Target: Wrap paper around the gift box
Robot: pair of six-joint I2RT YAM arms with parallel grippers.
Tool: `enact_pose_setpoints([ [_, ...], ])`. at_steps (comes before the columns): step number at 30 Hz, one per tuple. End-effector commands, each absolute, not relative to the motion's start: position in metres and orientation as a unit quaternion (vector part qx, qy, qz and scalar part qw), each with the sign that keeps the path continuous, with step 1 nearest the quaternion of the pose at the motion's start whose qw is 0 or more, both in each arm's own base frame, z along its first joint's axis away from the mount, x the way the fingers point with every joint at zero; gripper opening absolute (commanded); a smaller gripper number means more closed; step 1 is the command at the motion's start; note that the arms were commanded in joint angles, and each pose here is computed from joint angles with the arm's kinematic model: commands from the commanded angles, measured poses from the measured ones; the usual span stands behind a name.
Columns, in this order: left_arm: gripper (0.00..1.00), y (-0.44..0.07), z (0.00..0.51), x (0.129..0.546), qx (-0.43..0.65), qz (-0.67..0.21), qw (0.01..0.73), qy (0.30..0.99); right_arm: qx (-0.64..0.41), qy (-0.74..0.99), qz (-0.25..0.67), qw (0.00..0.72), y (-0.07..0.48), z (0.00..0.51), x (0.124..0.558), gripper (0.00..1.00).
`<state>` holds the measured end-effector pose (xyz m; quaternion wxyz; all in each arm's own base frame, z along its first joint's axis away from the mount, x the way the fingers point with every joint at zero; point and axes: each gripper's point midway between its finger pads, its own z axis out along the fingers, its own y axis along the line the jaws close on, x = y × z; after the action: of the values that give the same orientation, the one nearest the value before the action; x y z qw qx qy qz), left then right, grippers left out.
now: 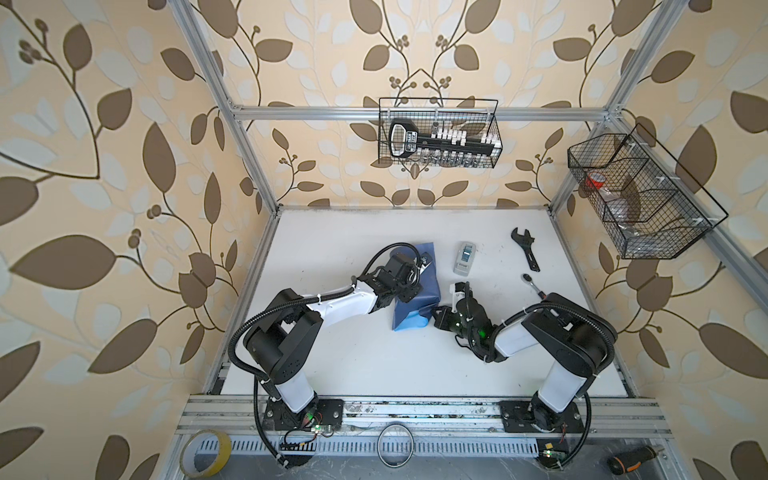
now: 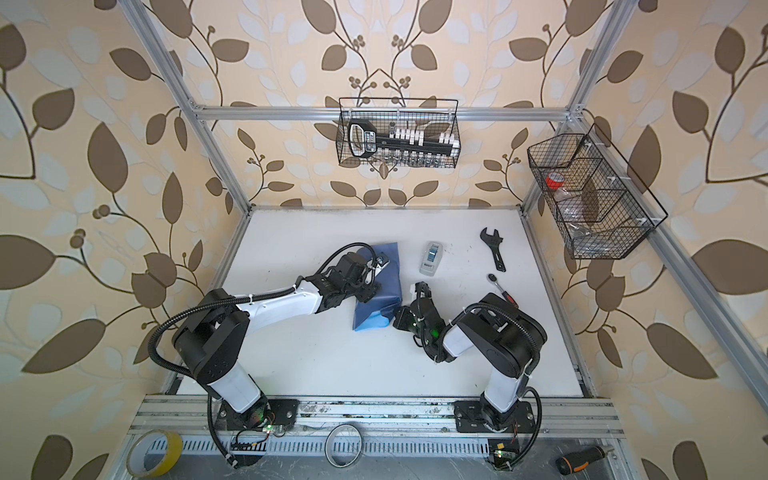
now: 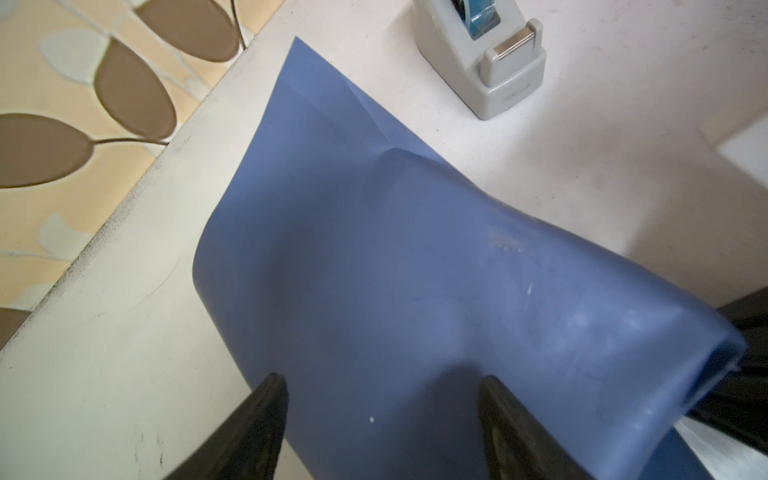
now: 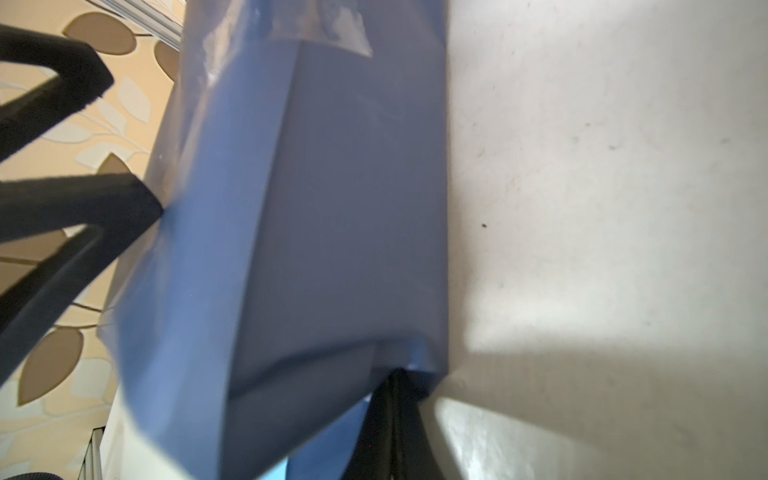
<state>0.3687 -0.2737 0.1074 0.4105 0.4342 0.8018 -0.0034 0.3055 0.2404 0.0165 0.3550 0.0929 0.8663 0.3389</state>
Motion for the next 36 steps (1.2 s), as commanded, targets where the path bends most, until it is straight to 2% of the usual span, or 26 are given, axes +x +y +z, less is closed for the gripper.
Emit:
enact_pose_setpoints([
  [1, 0.75, -0.251, 0.068, 0.343, 0.463, 0.017, 0.334, 0.821, 0.108, 0.88, 0.318, 0.335, 0.23, -0.004, 0.293, 0.05],
  [25, 0.77, -0.251, 0.07, 0.344, 0.462, 0.017, 0.336, 0.821, 0.096, 0.887, 0.337, 0.3, 0.249, -0.016, 0.255, 0.04],
  [36, 0.77, -0.25, 0.07, 0.344, 0.462, 0.018, 0.337, 0.82, 0.108, 0.88, 0.335, 0.318, 0.243, -0.012, 0.281, 0.04],
])
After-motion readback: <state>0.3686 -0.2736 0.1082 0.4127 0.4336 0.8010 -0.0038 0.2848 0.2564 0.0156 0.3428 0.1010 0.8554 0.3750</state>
